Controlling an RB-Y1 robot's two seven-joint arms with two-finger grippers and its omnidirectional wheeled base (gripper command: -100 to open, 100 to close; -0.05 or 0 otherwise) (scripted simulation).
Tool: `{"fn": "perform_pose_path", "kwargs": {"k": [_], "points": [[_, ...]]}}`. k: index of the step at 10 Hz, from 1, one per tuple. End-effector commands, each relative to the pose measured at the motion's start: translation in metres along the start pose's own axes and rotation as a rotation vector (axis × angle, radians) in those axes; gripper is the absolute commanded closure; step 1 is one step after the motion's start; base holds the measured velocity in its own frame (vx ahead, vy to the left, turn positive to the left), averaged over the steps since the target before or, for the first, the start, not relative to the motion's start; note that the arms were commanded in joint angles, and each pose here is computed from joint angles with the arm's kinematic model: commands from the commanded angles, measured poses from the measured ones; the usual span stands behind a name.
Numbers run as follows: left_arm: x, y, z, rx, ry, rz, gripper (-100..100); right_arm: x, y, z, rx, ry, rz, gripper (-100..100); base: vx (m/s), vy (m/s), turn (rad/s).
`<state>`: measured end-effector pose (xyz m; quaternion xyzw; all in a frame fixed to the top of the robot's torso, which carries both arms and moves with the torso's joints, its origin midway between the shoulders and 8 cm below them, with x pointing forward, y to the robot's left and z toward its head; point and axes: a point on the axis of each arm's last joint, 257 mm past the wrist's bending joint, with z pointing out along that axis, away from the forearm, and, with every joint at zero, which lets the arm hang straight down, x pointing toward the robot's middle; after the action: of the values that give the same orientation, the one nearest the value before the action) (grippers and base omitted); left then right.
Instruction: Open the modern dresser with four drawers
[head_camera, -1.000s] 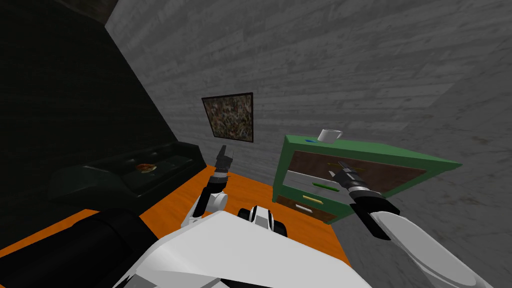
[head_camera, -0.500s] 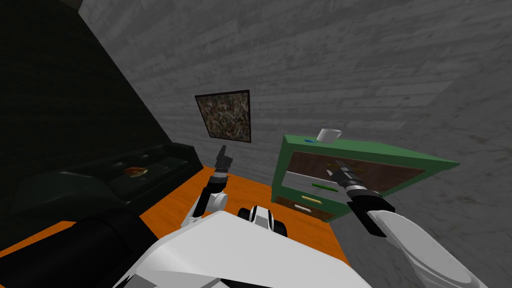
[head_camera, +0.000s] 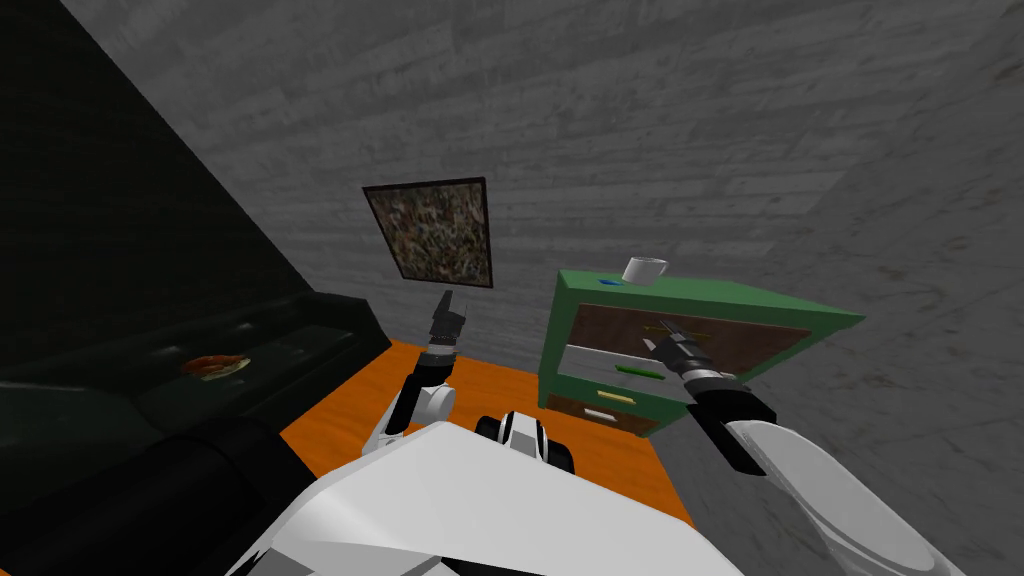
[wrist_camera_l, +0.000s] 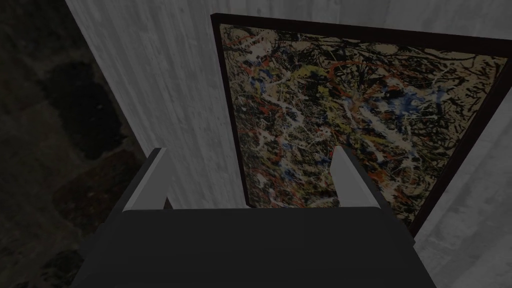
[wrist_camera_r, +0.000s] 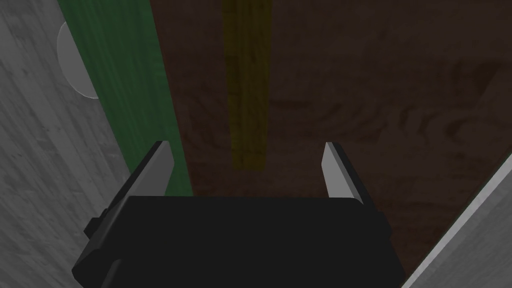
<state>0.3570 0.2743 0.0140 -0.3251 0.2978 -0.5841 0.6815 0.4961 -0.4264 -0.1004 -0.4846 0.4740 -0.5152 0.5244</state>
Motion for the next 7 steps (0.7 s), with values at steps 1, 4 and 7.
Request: {"fn": "perform_pose_path", "kwargs": {"k": [1,4,7], "points": [[0.000,0.000,0.000,0.000,0.000,0.000,0,-0.038,-0.004,-0.002,0.001,-0.082,0.002,-100,0.202,0.027,-0.330],[0.000,0.000,0.000,0.000,0.000,0.000,0,-0.038,-0.004,-0.002,0.001,-0.082,0.002,100,0.078,0.013,-0.064],[0.000,0.000,0.000,0.001,0.000,0.000,0,0.008,0.000,0.001,-0.002,0.014,-0.005,100,-0.192,-0.038,0.332]]}}
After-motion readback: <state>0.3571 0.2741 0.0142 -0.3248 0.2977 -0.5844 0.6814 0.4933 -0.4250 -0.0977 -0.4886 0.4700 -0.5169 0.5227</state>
